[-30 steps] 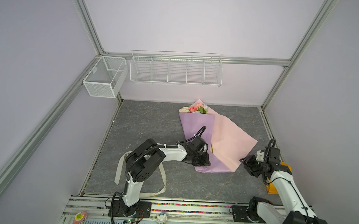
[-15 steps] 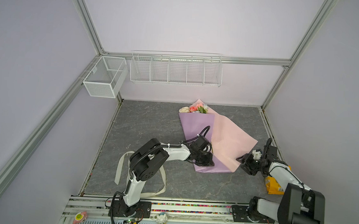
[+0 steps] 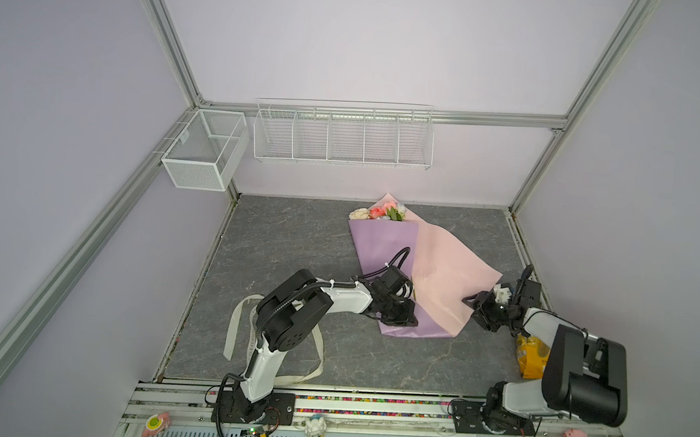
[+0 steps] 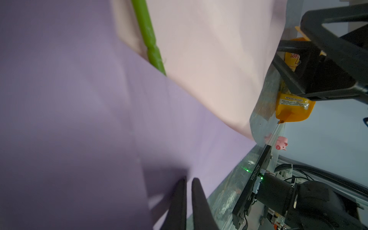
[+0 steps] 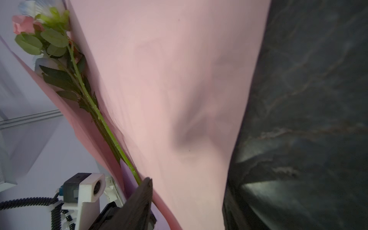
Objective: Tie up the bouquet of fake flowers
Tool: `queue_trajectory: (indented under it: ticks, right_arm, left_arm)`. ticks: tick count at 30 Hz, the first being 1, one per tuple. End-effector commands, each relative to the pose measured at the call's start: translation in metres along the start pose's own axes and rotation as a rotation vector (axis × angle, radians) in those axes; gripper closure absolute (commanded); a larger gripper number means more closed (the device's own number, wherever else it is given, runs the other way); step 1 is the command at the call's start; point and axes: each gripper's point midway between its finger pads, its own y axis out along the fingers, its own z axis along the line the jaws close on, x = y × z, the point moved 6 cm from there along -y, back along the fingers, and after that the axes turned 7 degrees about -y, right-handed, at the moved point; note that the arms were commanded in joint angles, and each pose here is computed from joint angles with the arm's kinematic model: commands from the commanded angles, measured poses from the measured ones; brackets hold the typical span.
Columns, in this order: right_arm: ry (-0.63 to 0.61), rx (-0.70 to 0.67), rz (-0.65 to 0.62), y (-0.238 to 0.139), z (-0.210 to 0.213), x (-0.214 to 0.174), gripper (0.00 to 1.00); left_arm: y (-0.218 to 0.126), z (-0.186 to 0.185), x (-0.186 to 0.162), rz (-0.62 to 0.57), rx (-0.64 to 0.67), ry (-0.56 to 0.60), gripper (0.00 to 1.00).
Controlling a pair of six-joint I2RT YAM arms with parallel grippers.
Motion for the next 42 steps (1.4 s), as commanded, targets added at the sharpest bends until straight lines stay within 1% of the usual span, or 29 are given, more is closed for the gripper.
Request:
queue_trajectory:
  ticks: [1,7,10,13,15,18,21,26,29,32,33,35,39,42]
  right_arm:
    - [-0.031,0.101,-0.025,0.006,0.007,0.008,0.44]
    - [-0.112,0.161,-0.084,-0.005,0.021,0.007,0.46]
    - [-0.158,0.207,-0.081,-0.008,0.034,0.006,0.46]
    - [-0.202,0.205,-0.049,-0.006,0.041,0.001,0.50]
    - [-0.230,0.182,-0.022,-0.005,0.044,-0.002,0.54]
    - [-0.257,0.171,0.004,-0.003,0.049,-0.005,0.58]
    - [-0.280,0.172,0.012,-0.002,0.058,-0.010,0.65]
    - [-0.312,0.179,-0.011,-0.009,0.080,-0.014,0.73]
    - [-0.353,0.156,-0.022,-0.015,0.095,-0.019,0.76]
    - [-0.404,0.115,-0.030,-0.018,0.108,-0.025,0.83]
    - [-0.422,0.081,-0.026,-0.018,0.111,-0.028,0.85]
    - [-0.494,-0.007,-0.030,-0.019,0.121,-0.035,0.87]
    - [-0.574,-0.045,-0.036,-0.017,0.143,-0.046,0.90]
    - [-0.646,-0.099,-0.052,-0.015,0.160,-0.055,0.91]
  left_arm:
    - [0.009,0.010,-0.001,0.022,0.030,-0.005,0.90]
    - [0.009,0.013,-0.002,0.022,0.035,-0.006,0.91]
    - [0.009,0.012,-0.001,0.017,0.032,-0.004,0.91]
    - [0.008,0.008,-0.001,0.023,0.006,0.004,0.91]
    - [0.008,0.003,-0.003,0.047,-0.032,0.023,0.91]
    - [0.004,-0.001,-0.006,0.061,-0.053,0.054,0.91]
    - [0.001,0.000,-0.008,0.058,-0.033,0.073,0.91]
    - [0.003,0.016,-0.003,0.025,0.032,0.015,0.94]
    - [0.003,0.019,-0.002,0.004,0.010,-0.013,0.95]
    - [0.001,0.021,0.000,-0.011,-0.004,-0.024,0.95]
    - [0.001,0.021,0.000,-0.014,-0.004,-0.026,0.95]
    - [0.000,0.022,0.000,-0.017,-0.003,-0.027,0.95]
    - [-0.003,0.021,0.001,-0.038,-0.011,-0.029,0.95]
    - [-0.009,0.018,0.004,-0.072,-0.026,-0.028,0.95]
